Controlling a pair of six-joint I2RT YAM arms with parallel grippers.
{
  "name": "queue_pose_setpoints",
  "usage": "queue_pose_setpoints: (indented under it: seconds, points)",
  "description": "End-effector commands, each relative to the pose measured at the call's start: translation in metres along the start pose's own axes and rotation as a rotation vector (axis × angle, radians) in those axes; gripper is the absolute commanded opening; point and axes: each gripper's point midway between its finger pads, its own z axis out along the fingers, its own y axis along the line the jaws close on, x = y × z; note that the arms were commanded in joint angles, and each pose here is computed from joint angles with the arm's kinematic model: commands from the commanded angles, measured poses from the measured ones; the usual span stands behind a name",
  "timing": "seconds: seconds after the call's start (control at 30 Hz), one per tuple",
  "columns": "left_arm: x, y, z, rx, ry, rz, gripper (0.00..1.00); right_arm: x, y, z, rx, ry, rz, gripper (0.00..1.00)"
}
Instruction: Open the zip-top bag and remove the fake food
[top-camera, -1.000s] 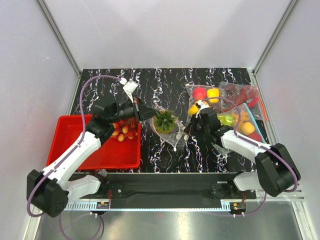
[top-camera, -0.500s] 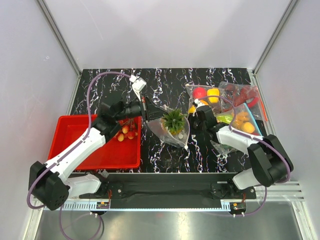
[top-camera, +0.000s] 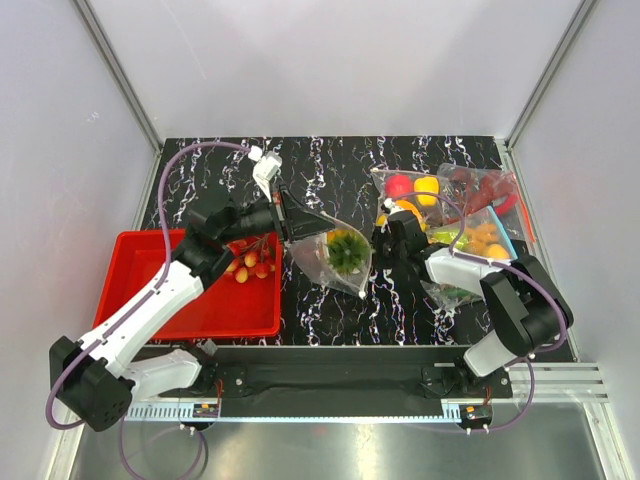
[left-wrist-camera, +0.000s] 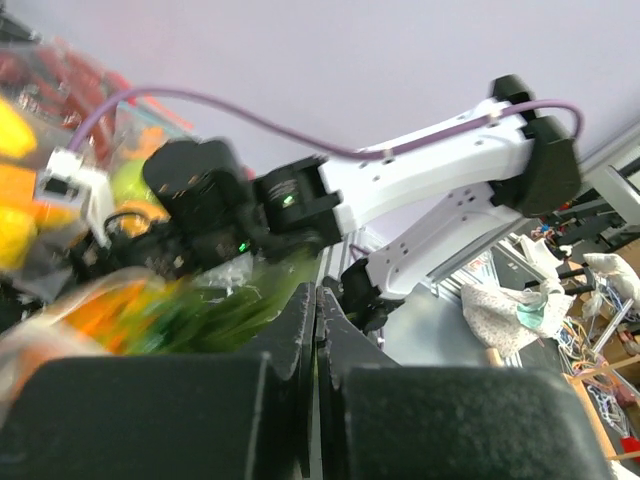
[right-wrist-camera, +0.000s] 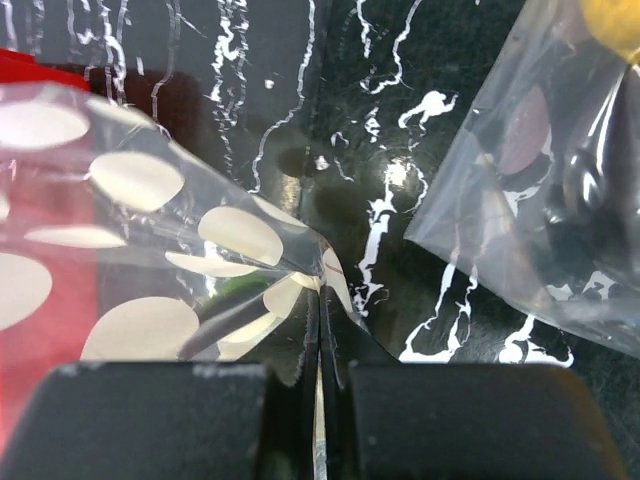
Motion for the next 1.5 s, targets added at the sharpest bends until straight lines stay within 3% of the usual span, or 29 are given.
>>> queue_pose_setpoints:
  seconds: [0.0, 0.33, 0.37, 0.4, 0.5, 0.57, 0.67, 0.77, 0.9, 1.47]
  points:
    - [-0.043, -0.051, -0.005, 0.14, -0.101, 0.138, 0.0, -0.01, 0.001, 0.005, -0.002, -0.026, 0.003, 0.0]
    - [-0.045, -0.029, 0.026, 0.14, -0.081, 0.135, 0.0, -0.019, 0.011, -0.007, -0.029, -0.053, -0.003, 0.0]
    - [-0.03, -0.02, 0.032, 0.084, -0.028, 0.096, 0.0, -0.02, 0.011, -0.009, -0.026, -0.057, -0.005, 0.0]
    - [-0.032, -0.017, 0.034, 0.05, -0.019, 0.187, 0.0, -0.02, 0.011, -0.009, -0.026, -0.057, -0.005, 0.0]
    - [-0.003, 0.006, 0.034, -0.133, 0.089, 0.24, 0.0, -0.021, 0.012, -0.01, -0.027, -0.061, -0.006, 0.0]
    - [0.013, 0.02, 0.026, -0.234, 0.132, 0.241, 0.11, -0.022, 0.014, -0.011, -0.03, -0.061, -0.009, 0.0]
    - [0.018, 0.043, 0.01, -0.418, 0.139, 0.312, 0.4, -0.022, 0.013, -0.011, -0.027, -0.061, -0.011, 0.0]
    - [0.036, 0.053, -0.003, -0.54, 0.201, 0.372, 0.58, -0.021, 0.012, -0.01, -0.025, -0.058, -0.008, 0.0]
    - [0.049, 0.072, -0.01, -0.652, 0.253, 0.377, 0.65, -0.022, 0.013, -0.011, -0.027, -0.058, -0.007, 0.0]
    - [0.081, 0.13, -0.021, -0.956, 0.408, 0.39, 0.68, -0.022, 0.015, -0.015, -0.033, -0.061, -0.008, 0.0]
